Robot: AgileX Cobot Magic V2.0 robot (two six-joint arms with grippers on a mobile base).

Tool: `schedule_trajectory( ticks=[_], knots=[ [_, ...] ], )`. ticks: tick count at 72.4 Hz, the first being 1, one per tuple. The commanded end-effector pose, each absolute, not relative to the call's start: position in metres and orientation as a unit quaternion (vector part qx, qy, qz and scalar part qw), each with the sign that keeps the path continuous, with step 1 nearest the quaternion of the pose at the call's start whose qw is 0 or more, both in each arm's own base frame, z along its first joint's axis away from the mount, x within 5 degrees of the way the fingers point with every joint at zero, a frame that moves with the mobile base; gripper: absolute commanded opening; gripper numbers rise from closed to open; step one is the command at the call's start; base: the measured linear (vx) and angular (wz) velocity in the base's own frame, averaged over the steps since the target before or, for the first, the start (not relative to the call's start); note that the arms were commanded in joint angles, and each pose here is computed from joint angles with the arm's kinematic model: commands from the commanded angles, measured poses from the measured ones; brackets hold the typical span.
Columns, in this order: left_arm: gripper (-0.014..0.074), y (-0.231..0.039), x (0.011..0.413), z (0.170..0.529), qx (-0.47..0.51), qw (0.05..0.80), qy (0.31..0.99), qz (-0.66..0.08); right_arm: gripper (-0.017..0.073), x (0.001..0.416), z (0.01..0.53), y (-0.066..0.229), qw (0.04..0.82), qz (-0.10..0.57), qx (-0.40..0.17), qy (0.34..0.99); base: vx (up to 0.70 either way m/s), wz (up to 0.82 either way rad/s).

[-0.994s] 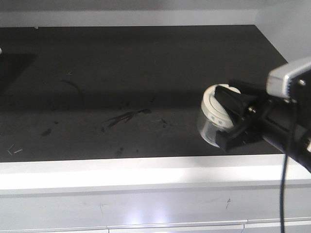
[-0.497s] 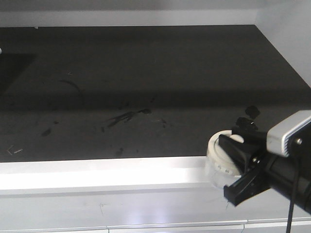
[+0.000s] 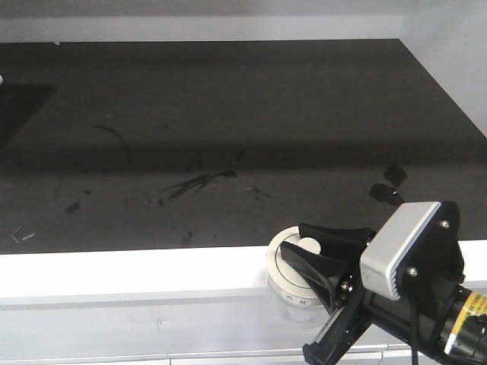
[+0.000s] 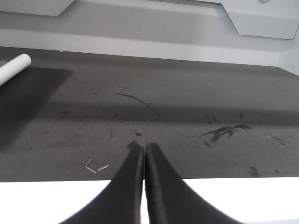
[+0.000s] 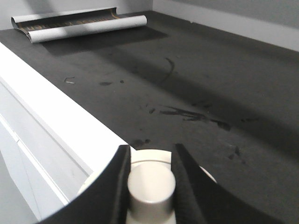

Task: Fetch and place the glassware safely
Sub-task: 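Lift the jar with the right gripper and pull it toward the robot, then turn the base away from the counter holding the jar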

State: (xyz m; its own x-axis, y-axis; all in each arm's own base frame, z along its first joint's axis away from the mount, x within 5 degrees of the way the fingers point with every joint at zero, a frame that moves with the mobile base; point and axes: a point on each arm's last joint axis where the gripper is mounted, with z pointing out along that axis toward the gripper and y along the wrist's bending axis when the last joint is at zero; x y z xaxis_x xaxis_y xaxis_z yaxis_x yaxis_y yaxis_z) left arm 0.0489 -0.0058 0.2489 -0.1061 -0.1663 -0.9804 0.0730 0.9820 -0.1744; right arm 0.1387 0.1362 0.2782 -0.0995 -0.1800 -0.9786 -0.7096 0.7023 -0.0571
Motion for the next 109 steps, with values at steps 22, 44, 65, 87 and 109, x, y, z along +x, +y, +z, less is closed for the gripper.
schedule_trajectory(
  ticks=[22,44,65,87,109],
  knots=[
    [-0.0007,-0.0057,0.0490,0.2632,-0.035,0.697,0.709,-0.100,-0.0001,0.1405,0.3019,0.1388,0.652,0.243,-0.299,0.653,0.00,0.00],
    [-0.0007,-0.0057,0.0490,0.2632,-0.035,0.697,0.709,-0.100,-0.0001,0.1405,0.3019,0.1388,0.652,0.243,-0.299,0.653,0.00,0.00],
    [-0.0007,-0.0057,0.0490,0.2632,-0.035,0.697,0.709,-0.100,-0.0001,0.1405,0.3016,0.1388,0.651,0.242,-0.299,0.654,0.00,0.02],
    [-0.0007,-0.0057,0.0490,0.2632,-0.035,0.697,0.709,-0.100,-0.0001,0.1405,0.3016,0.1388,0.651,0.242,-0.299,0.654,-0.02,0.32],
    [-0.0007,-0.0057,0.0490,0.2632,-0.035,0.697,0.709,-0.100,-0.0001,0.1405,0.3016,0.1388,0.651,0.242,-0.299,0.654,-0.05,0.58]
  ],
)
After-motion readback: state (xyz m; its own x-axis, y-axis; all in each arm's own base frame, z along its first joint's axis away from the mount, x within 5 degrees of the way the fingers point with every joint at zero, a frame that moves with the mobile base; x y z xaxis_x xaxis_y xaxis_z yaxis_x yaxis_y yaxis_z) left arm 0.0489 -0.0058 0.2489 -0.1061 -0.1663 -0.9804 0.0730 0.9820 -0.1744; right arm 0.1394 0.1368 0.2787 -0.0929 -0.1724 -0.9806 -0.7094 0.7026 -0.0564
